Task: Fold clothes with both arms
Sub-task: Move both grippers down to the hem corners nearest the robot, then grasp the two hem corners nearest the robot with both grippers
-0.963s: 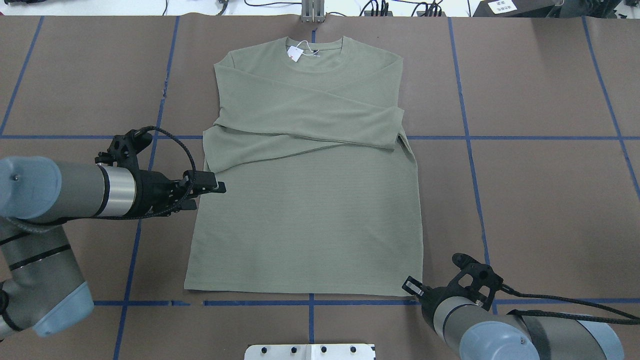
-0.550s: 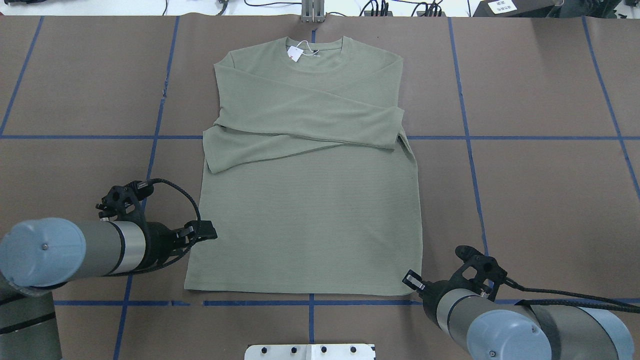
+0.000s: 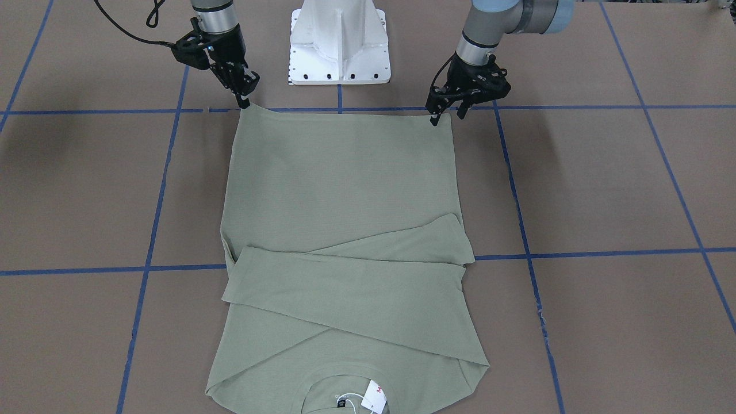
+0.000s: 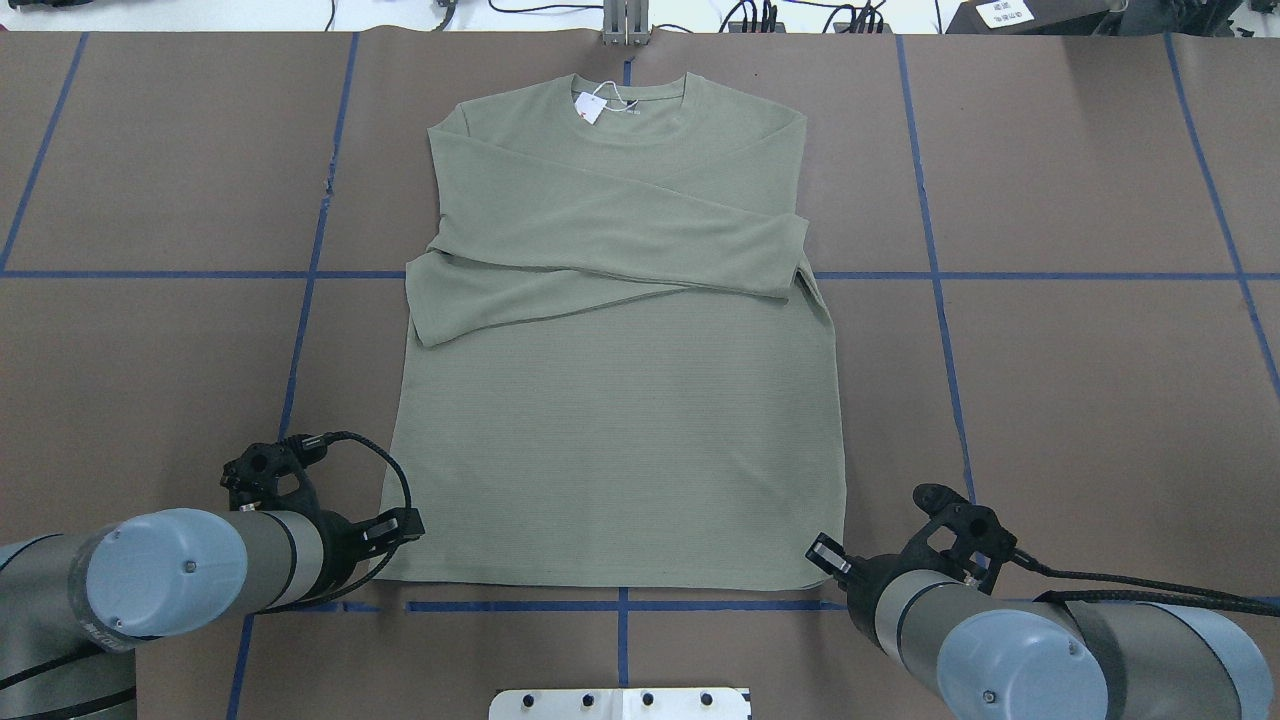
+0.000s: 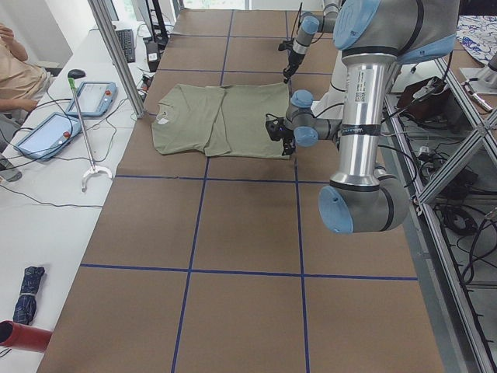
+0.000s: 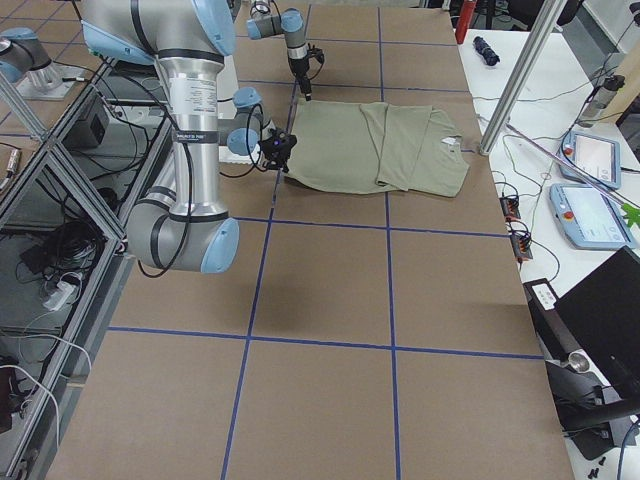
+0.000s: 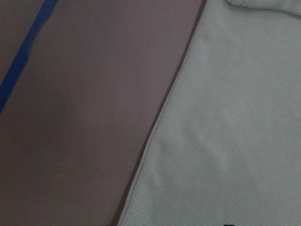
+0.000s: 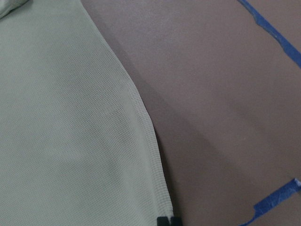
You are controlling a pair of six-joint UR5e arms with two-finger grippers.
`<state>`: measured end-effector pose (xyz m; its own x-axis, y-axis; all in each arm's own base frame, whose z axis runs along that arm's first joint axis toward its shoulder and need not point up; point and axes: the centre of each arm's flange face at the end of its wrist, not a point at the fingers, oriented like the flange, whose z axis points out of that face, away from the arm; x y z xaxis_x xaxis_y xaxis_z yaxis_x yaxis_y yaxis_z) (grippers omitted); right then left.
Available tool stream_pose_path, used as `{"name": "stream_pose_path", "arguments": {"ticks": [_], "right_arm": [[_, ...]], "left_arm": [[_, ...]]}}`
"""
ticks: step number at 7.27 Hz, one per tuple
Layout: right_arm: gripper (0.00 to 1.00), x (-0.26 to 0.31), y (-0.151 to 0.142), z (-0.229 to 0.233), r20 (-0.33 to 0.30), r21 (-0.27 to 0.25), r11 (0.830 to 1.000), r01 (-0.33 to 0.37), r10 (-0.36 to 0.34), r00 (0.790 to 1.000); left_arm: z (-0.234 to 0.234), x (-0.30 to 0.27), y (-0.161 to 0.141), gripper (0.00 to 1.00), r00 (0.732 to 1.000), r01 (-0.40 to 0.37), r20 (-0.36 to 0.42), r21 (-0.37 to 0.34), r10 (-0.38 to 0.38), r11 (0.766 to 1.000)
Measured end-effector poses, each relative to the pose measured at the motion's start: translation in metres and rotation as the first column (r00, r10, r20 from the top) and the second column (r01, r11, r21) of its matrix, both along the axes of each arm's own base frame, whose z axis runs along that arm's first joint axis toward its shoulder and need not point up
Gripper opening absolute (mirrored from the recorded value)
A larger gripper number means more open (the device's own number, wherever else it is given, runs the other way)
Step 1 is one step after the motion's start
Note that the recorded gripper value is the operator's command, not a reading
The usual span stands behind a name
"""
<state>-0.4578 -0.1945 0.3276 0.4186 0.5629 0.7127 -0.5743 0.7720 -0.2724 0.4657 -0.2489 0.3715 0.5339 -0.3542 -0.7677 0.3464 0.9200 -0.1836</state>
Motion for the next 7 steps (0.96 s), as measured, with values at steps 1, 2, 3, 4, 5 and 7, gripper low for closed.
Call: {"name": "stream_pose_path", "arguments": {"ticks": [1, 2, 3, 4, 5, 7], "right_arm": [[0.00, 0.0001, -0.0002, 0.0000, 0.000, 0.000, 1.000, 0.000, 0.000, 1.000], [0.00, 0.0001, -0.0004, -0.0003, 0.000, 0.000, 1.000, -0.001, 0.001, 1.000], [0.00, 0.0000, -0.0004, -0.0005, 0.001, 0.000, 1.000, -0.001, 0.001, 1.000], [0.00, 0.0000, -0.0004, -0.0005, 0.001, 0.000, 1.000, -0.001, 0.001, 1.000], [0.00, -0.0002, -0.0008, -0.0017, 0.003, 0.001, 1.000, -0.002, 0.002, 1.000], [0.00, -0.0013, -0.0013, -0.0053, 0.011, 0.001, 1.000, -0.003, 0.003, 1.000]], "left_arm": [[0.0055, 0.0050, 0.0028, 0.67, 1.000, -0.006, 0.012, -0.005, 0.006, 1.000], [0.0058, 0.0063, 0.0044, 0.67, 1.000, -0.010, 0.013, -0.007, 0.010, 1.000], [0.0045, 0.0063, 0.0054, 0.66, 1.000, -0.012, 0.010, -0.008, 0.012, 1.000], [0.0040, 0.0062, 0.0067, 0.64, 1.000, -0.015, 0.010, -0.008, 0.015, 1.000], [0.0052, 0.0066, 0.0086, 0.58, 1.000, -0.019, 0.013, -0.009, 0.019, 1.000], [0.0058, 0.0070, 0.0111, 0.27, 1.000, -0.024, 0.015, -0.010, 0.024, 1.000]]}}
